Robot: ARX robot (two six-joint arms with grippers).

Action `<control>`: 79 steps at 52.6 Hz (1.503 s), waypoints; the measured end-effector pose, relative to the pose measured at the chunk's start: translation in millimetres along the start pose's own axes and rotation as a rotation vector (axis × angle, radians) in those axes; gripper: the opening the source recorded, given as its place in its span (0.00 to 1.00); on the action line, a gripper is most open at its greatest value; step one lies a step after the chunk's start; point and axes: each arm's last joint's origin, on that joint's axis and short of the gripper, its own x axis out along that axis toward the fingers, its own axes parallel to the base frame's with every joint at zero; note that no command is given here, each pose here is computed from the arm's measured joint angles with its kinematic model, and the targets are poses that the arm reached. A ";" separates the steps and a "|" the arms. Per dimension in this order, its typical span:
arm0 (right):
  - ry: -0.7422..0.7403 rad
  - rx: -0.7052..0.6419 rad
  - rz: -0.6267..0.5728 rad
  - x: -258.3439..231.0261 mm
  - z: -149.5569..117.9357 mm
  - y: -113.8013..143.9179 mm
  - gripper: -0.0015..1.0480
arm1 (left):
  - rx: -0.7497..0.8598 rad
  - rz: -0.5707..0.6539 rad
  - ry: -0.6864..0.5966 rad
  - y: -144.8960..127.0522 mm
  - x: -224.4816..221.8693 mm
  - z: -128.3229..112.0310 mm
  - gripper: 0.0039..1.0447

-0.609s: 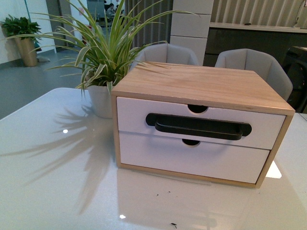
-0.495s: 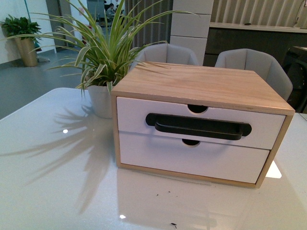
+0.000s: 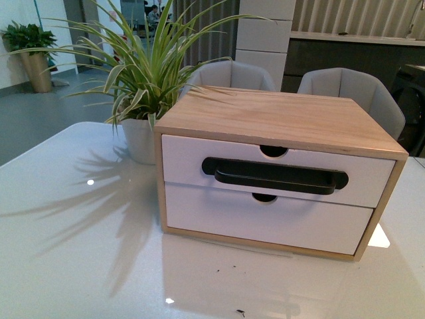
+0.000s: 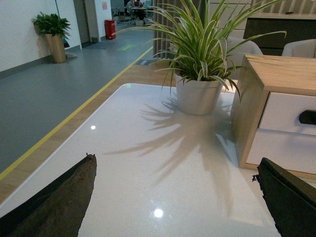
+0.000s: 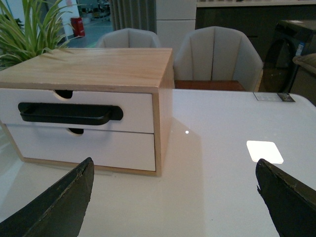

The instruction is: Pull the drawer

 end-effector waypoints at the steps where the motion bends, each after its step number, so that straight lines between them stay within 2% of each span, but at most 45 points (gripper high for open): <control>1: 0.000 0.000 0.000 0.0 0.0 0.0 0.91 | 0.000 0.000 0.000 0.0 0.0 0.0 0.93; 22: 0.000 0.000 0.000 0.0 0.0 0.0 0.91 | 0.000 0.003 0.000 0.0 0.0 0.0 0.93; 25: 0.166 0.047 -0.007 1.6 -3.1 -0.2 0.91 | 0.014 0.084 -0.011 -0.9 2.4 1.9 0.93; 30: 0.259 0.053 0.002 8.2 -2.6 0.4 0.91 | 0.019 0.031 0.041 -4.9 9.6 -0.6 0.93; 35: 0.256 0.046 0.032 16.9 13.4 -0.2 0.91 | 0.035 -0.060 0.099 -11.9 20.1 -0.6 0.93; 39: 0.262 0.013 0.058 25.7 26.9 -1.3 0.91 | 0.072 -0.141 0.096 -20.2 29.5 7.4 0.93; 43: 0.303 -0.064 0.114 40.2 38.1 -1.2 0.91 | 0.149 -0.290 0.067 -36.9 47.3 25.0 0.93; 45: 0.314 -0.105 0.141 47.3 42.0 -0.9 0.91 | 0.198 -0.380 0.092 -46.7 58.1 29.8 0.93; 51: 0.337 -0.195 0.204 61.7 51.2 -0.1 0.91 | 0.304 -0.527 0.128 -69.6 89.3 36.3 0.93; 68: 0.428 -0.374 0.384 98.7 57.3 7.0 0.91 | 0.510 -0.912 0.116 -136.4 148.6 41.6 0.93; 79: 0.483 -0.449 0.491 120.5 51.8 14.3 0.91 | 0.561 -1.087 0.143 -157.6 171.1 40.6 0.93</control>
